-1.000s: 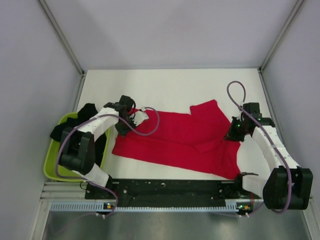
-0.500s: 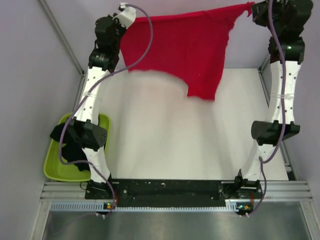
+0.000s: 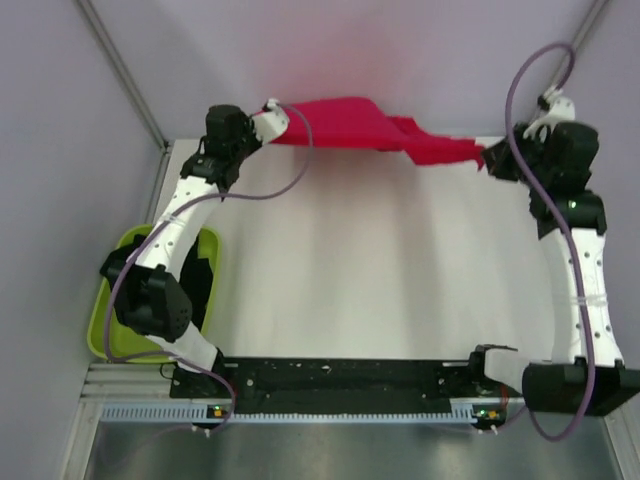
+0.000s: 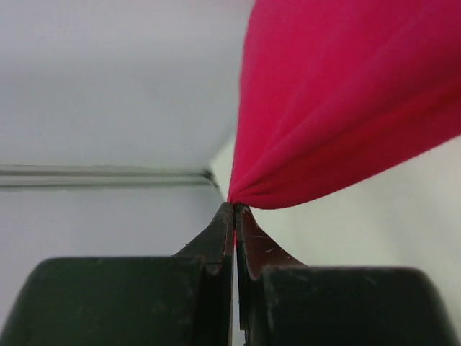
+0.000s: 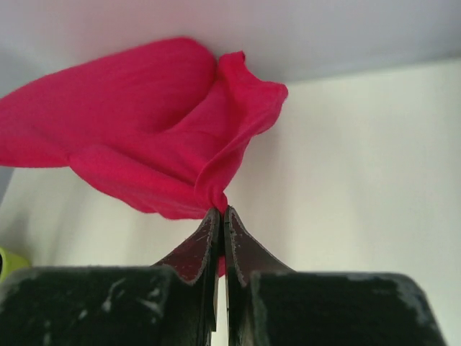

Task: Fold and stack the t-shirts
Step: Flatten out the tshirt

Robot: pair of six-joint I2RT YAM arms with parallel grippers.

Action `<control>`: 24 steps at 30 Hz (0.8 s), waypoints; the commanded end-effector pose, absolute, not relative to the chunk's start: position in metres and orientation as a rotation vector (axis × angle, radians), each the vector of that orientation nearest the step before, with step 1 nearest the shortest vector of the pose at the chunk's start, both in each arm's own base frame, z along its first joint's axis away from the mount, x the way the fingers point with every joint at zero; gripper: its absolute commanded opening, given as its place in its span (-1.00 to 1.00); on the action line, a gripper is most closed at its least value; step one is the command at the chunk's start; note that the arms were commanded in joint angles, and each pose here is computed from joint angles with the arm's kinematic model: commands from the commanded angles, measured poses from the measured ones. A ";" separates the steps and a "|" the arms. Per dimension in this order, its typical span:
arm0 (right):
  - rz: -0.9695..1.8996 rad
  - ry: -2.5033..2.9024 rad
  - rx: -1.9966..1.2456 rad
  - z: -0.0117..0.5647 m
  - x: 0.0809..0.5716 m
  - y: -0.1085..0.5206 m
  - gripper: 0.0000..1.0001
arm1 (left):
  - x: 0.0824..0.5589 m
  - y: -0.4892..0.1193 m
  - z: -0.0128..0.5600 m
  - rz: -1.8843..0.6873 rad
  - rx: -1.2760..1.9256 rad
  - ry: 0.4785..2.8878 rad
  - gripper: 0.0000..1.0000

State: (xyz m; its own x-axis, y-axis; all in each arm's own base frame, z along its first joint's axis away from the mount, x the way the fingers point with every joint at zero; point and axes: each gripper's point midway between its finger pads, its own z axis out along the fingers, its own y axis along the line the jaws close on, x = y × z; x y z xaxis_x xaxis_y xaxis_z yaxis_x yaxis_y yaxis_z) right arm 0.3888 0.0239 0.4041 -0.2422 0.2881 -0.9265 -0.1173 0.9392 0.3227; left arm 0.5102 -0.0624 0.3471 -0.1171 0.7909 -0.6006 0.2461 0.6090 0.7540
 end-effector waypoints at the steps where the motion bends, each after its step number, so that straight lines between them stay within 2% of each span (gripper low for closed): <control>1: 0.343 1.977 0.115 0.317 0.318 0.036 -1.00 | 0.450 -0.049 0.278 0.537 1.087 1.848 -1.00; 7: 0.457 2.422 0.130 0.185 0.226 0.067 -1.00 | 0.357 -0.035 0.140 0.349 1.365 2.258 -1.00; 12: 0.565 2.595 0.224 0.142 0.202 0.083 -1.00 | 0.311 -0.032 0.084 0.235 1.423 2.417 -1.00; 16: 0.465 2.612 0.243 0.129 0.217 0.072 -1.00 | 0.310 -0.031 0.070 0.230 1.402 2.437 -1.00; 18: 0.516 2.574 0.202 0.138 0.230 0.080 -1.00 | 0.313 -0.031 0.069 0.234 1.380 2.453 -1.00; 24: 0.556 2.438 0.024 0.158 0.299 0.099 -1.00 | 0.342 -0.030 0.078 0.295 1.257 2.454 -1.00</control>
